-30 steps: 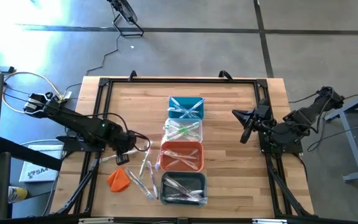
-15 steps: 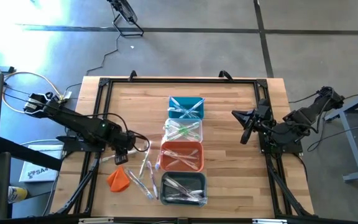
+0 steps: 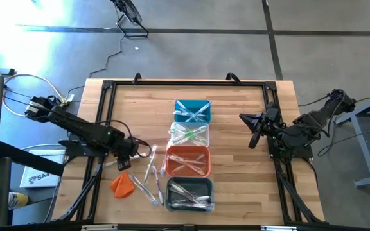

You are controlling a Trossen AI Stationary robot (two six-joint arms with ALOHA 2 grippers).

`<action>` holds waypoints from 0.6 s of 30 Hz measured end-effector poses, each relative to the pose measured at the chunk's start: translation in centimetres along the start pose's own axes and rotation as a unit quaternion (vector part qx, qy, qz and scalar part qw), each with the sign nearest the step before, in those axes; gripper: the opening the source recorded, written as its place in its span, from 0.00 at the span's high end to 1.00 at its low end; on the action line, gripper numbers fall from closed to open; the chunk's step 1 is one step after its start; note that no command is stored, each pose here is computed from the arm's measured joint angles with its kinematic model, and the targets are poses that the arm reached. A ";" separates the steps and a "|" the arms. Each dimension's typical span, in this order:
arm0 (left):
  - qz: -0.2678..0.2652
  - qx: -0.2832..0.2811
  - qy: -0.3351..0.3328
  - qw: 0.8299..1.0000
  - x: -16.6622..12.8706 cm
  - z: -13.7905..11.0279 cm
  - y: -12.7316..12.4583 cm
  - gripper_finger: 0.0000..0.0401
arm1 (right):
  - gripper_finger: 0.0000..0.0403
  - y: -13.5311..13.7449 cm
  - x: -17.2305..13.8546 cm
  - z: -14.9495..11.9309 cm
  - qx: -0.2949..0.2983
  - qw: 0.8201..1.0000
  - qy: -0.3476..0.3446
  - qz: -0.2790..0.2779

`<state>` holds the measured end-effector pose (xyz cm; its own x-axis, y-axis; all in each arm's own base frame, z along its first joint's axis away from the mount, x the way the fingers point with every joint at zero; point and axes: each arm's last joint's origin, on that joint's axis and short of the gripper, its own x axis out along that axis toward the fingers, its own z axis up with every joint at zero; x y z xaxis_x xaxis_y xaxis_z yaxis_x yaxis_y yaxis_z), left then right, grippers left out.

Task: Pick & Place Toothbrushes
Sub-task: Put the green toothbrush into the transparent bin

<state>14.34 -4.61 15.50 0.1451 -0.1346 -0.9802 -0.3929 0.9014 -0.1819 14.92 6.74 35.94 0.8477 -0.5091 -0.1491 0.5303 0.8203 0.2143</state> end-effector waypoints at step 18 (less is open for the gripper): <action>-0.011 0.008 -0.001 1.000 1.0 -0.3 0.3 0.67 | 1.00 0.0 0.0 0.0 -0.004 1.000 0.001 -0.001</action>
<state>14.04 -4.58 14.43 0.1560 -0.1542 -0.9756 -0.3747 0.9047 -0.2029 14.91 6.73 35.89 0.8467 -0.5100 -0.1519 0.5318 0.8213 0.2065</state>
